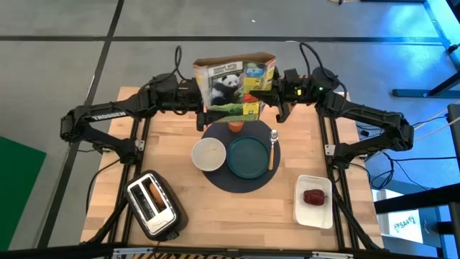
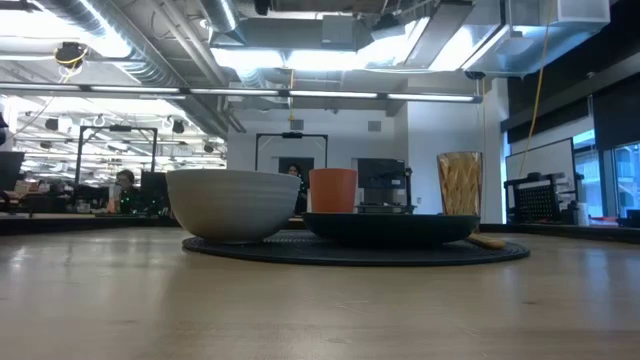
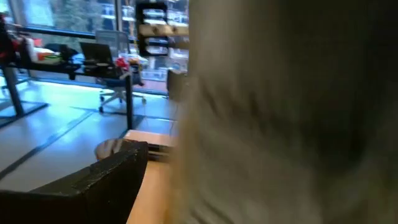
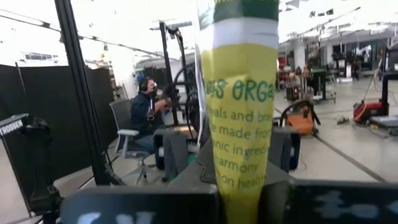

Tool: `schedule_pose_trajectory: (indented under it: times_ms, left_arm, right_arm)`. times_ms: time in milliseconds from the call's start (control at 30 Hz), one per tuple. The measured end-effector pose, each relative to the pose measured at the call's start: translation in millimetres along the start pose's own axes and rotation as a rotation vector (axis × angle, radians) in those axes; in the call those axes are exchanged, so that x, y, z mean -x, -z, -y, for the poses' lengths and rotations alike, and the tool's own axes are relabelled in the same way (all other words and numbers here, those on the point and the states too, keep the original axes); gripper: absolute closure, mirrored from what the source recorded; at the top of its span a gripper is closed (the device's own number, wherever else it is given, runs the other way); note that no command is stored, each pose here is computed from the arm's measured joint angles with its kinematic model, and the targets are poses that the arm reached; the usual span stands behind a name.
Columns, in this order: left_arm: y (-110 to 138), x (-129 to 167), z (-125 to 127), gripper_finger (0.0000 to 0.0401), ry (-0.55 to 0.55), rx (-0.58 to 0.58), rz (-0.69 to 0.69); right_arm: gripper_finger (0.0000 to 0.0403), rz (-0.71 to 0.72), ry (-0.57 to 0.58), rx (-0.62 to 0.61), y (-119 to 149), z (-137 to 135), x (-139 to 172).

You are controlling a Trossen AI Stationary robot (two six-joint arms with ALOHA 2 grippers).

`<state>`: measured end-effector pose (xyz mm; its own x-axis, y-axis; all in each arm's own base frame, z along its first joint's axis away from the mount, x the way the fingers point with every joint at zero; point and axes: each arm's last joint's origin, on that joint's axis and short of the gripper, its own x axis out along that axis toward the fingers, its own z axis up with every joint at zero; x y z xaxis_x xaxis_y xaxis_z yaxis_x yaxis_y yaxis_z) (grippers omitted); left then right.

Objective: Arrange a breakfast setting
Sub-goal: Pour the cereal from the cereal box into the bowl

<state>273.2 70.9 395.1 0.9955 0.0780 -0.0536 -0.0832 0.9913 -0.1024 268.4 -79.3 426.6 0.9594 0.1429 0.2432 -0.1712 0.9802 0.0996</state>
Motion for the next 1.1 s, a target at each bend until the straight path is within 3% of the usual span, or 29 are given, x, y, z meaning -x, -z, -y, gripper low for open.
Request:
schedule_pose_trajectory:
  times_ms: [167,433,533,667,767,900,1100]
  left_arm:
    - [3.1,-1.8,2.2,0.0046,0.011,-0.02,-0.023]
    - [-0.3,2.5,2.3,0.0143,-0.009,-0.074,-0.009]
    - [-0.5,10.7,3.4,0.0168,-0.026,-0.118,-0.045]
    - [-2.4,38.9,6.9,0.0177,-0.094,-0.209,-0.138]
    - [2.1,71.9,10.7,0.0177,-0.143,-0.278,-0.284]
    - [16.7,111.5,14.9,0.0177,-0.186,-0.33,-0.524]
    - [35.1,150.7,20.3,0.0177,-0.138,-0.42,-0.802]
  right_arm:
    - [0.0403,0.033,-0.006,0.017,-3.8,-1.1,0.5]
    - [0.04,0.028,-0.022,0.017,-3.8,-1.6,0.6]
    - [0.0378,0.006,-0.007,-0.006,-2.2,-1.4,1.5]
    - [0.0312,-0.02,0.045,0.01,-11.8,-8.2,16.4]
    - [0.0252,-0.049,0.167,0.045,-23.1,-17.6,36.2]
    - [0.0189,-0.147,0.446,0.093,-28.1,-25.8,65.9]
    - [0.0161,-0.203,0.621,0.099,-34.0,-37.4,96.1]
